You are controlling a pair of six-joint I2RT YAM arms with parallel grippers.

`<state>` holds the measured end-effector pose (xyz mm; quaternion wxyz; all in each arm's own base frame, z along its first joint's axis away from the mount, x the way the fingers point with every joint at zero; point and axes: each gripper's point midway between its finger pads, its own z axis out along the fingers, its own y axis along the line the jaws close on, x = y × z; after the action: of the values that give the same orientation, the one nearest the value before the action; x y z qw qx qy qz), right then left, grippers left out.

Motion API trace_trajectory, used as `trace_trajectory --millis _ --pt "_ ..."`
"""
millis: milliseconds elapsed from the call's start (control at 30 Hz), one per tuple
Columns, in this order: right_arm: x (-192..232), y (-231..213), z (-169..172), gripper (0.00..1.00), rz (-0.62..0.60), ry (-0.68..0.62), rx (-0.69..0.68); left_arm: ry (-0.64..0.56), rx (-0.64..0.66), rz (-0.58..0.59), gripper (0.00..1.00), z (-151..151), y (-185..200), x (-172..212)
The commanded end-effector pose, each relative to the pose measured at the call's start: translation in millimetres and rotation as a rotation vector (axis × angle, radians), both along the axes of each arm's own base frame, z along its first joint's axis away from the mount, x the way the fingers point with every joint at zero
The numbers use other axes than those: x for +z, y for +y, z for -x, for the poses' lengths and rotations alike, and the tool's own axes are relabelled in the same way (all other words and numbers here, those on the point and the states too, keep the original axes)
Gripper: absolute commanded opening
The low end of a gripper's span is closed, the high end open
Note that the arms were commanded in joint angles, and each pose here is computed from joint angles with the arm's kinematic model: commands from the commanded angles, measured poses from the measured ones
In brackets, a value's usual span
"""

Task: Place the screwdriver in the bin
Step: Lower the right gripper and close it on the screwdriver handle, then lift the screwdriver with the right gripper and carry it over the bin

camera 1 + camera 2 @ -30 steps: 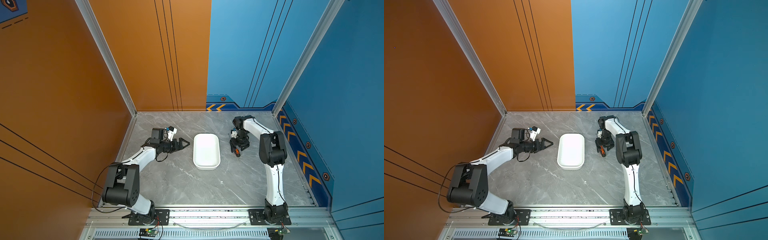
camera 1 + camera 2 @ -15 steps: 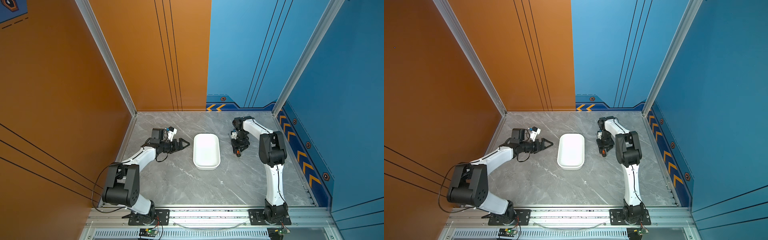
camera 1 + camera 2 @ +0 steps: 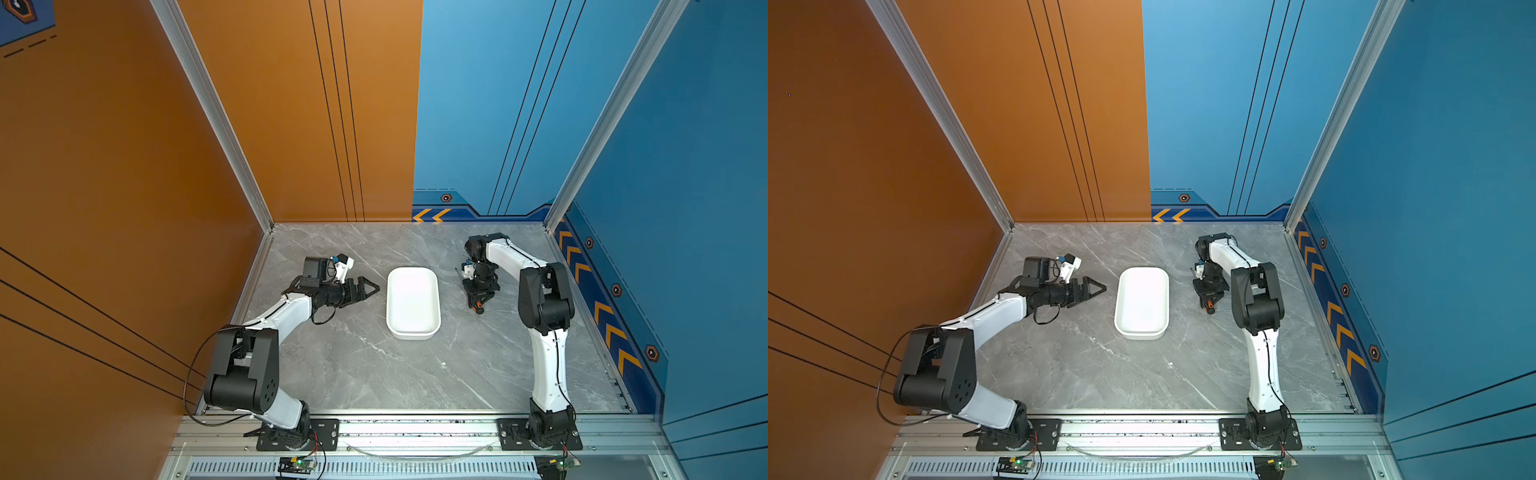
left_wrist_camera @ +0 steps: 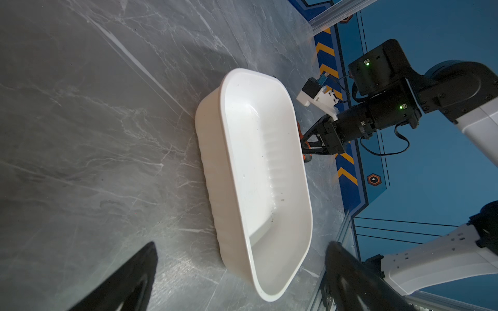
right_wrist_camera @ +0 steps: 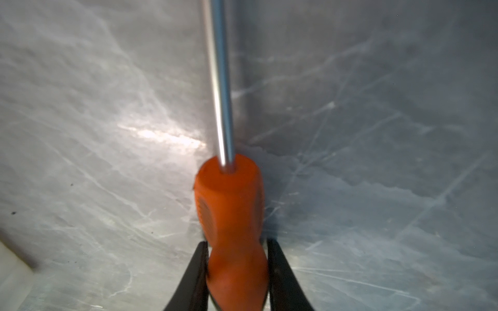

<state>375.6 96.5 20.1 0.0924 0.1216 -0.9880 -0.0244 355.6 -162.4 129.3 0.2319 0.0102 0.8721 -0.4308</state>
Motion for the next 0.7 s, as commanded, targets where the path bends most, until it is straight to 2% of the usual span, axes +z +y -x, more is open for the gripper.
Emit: trace_trajectory --millis 0,300,467,667 --pt "-8 12 15 0.00 -0.048 0.053 -0.013 -0.007 -0.006 -0.025 0.98 1 2 -3" --pt "54 29 11 0.00 -0.117 -0.076 -0.117 -0.001 0.001 -0.026 0.98 0 4 -5" --pt "110 50 12 0.00 -0.242 -0.172 -0.177 -0.002 0.006 -0.023 0.98 -1 5 -5" --pt "176 94 12 0.00 -0.484 -0.274 -0.297 -0.008 0.017 -0.021 0.98 -3 7 -7"
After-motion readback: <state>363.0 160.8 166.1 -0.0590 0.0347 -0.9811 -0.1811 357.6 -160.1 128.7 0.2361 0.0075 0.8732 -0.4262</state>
